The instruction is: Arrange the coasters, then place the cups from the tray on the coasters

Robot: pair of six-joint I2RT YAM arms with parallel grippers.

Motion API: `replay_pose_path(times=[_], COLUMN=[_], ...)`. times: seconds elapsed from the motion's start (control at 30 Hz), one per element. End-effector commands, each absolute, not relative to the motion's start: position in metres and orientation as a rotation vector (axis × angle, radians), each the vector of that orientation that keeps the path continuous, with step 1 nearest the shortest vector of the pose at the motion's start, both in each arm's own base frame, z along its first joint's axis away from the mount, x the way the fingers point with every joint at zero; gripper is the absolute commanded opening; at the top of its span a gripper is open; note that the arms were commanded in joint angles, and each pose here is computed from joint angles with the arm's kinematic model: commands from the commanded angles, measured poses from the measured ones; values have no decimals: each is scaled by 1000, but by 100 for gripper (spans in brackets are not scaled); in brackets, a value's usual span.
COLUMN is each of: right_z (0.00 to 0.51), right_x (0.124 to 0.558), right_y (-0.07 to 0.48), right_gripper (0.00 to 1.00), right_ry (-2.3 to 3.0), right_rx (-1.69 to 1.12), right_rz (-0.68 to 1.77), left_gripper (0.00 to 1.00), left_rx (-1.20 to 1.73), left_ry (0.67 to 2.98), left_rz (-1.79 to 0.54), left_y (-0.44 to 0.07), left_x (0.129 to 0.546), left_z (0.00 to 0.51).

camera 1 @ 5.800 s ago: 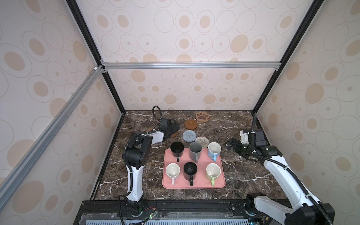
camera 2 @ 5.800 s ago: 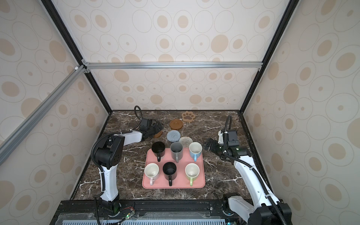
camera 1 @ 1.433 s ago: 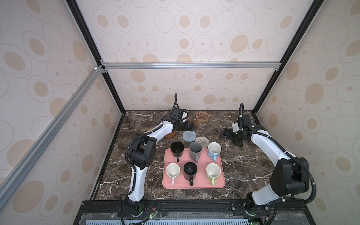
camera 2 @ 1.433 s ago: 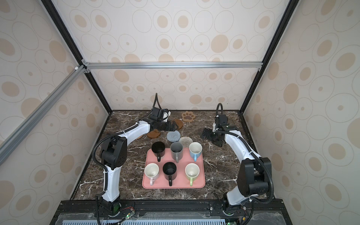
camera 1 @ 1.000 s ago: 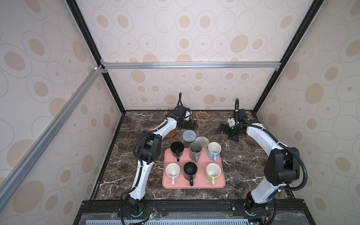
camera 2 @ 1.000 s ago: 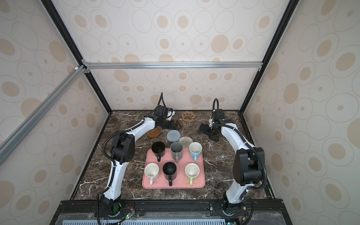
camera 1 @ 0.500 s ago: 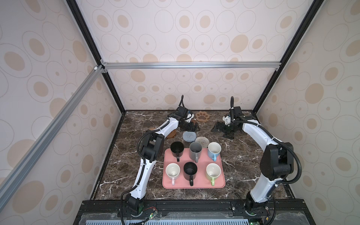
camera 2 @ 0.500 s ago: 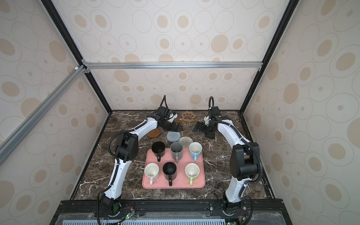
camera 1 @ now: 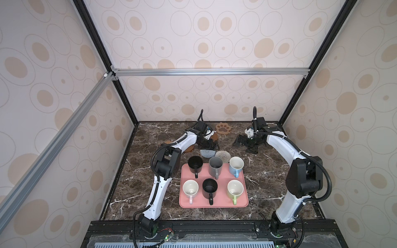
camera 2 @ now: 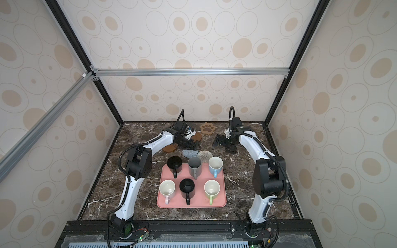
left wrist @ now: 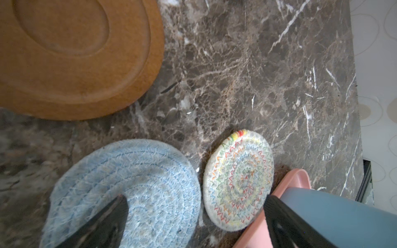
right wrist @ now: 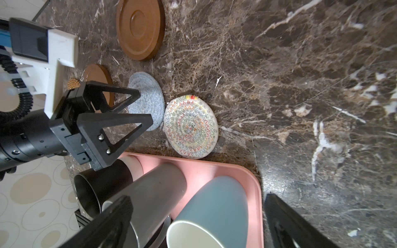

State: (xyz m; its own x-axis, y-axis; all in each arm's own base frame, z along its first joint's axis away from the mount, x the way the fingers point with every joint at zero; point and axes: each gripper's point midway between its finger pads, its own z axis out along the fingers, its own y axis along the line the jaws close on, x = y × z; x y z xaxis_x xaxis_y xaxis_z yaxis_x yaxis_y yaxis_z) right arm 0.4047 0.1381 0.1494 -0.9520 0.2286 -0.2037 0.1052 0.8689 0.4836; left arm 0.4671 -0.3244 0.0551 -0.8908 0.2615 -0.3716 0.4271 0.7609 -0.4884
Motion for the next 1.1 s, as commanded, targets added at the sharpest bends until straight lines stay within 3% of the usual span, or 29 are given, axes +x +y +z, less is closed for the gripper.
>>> replay_pose_path(times=[0.0,0.5,0.83,1.07], right_z=[147,145,144,143], right_x=[404,409,413,415], right_y=[140,139,140,140], right_gripper=[100,100,100,100], right_ry=[2819,2812,2808,2807], right_rx=[235,240,243,248], right_rz=[690,678,679,683], left_gripper=[100,100,100,100], left_rx=[550,433,404,406], left_ry=[2719,2662,2661,2594], left_rz=[-719,-574,-572,-627], left_y=[-311,-302,-300,-308], left_x=[463,520,526,529], left_z=[51,48,46,80])
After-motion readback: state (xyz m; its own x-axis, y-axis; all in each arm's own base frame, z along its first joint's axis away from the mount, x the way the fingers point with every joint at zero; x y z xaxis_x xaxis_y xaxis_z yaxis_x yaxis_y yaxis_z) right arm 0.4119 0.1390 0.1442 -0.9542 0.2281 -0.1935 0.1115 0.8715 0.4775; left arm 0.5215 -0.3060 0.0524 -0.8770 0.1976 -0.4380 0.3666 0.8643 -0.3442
